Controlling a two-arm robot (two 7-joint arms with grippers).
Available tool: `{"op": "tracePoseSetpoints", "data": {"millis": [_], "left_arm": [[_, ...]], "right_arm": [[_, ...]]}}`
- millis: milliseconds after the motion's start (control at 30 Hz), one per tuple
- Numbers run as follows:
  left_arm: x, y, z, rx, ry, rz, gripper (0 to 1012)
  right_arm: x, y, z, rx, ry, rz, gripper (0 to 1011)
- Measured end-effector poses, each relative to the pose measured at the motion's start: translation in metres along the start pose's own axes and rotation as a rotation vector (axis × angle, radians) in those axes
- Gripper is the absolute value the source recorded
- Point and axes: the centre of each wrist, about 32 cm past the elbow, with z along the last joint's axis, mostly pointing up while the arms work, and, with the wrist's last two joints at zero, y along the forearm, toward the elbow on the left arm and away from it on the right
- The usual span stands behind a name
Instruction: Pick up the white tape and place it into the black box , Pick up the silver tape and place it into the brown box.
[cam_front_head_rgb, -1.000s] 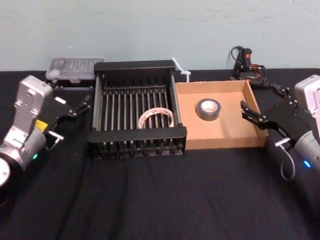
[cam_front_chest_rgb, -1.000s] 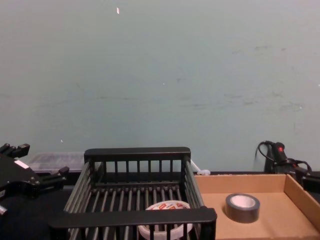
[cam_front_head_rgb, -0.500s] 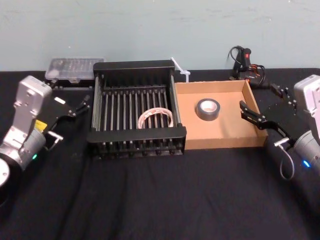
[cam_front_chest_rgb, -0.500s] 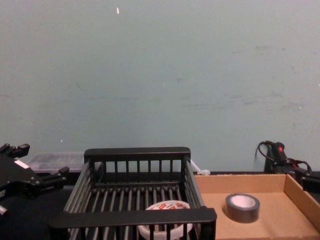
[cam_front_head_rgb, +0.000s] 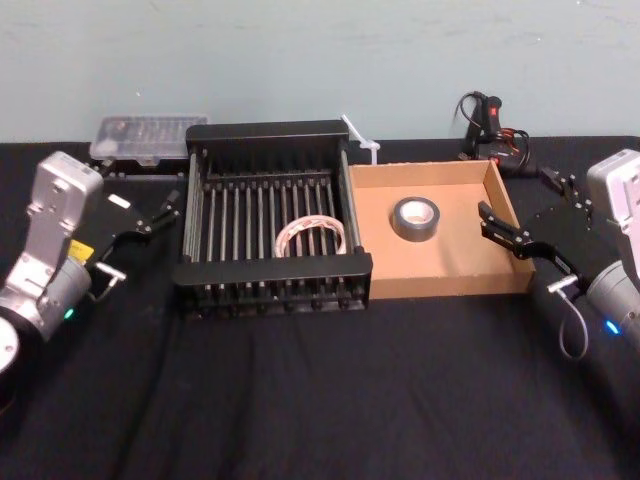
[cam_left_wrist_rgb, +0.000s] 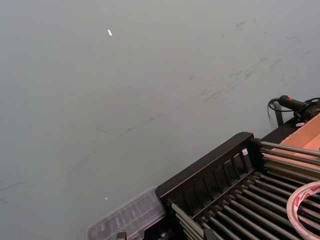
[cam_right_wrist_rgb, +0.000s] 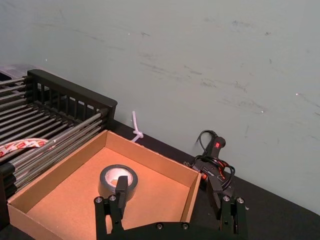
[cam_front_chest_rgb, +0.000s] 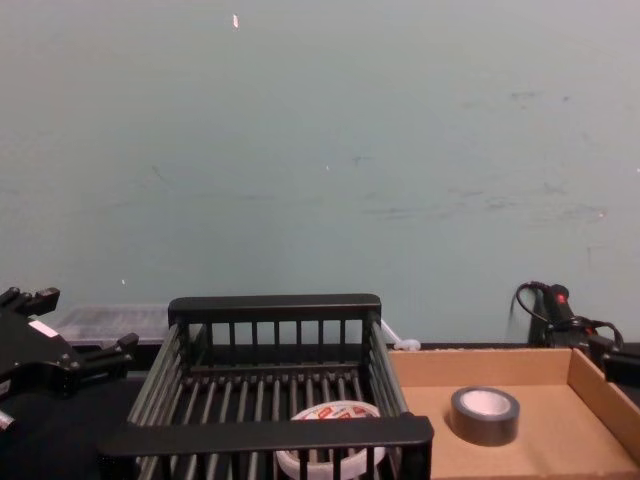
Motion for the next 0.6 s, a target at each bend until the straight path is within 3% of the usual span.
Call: {"op": "tracePoseSetpoints", "data": {"millis": [600], "left_arm": [[0.0000, 0.0000, 0.0000, 0.000, 0.000, 0.000, 1001]], "right_arm": [[0.0000, 0.0000, 0.0000, 0.000, 0.000, 0.000, 1002]]}}
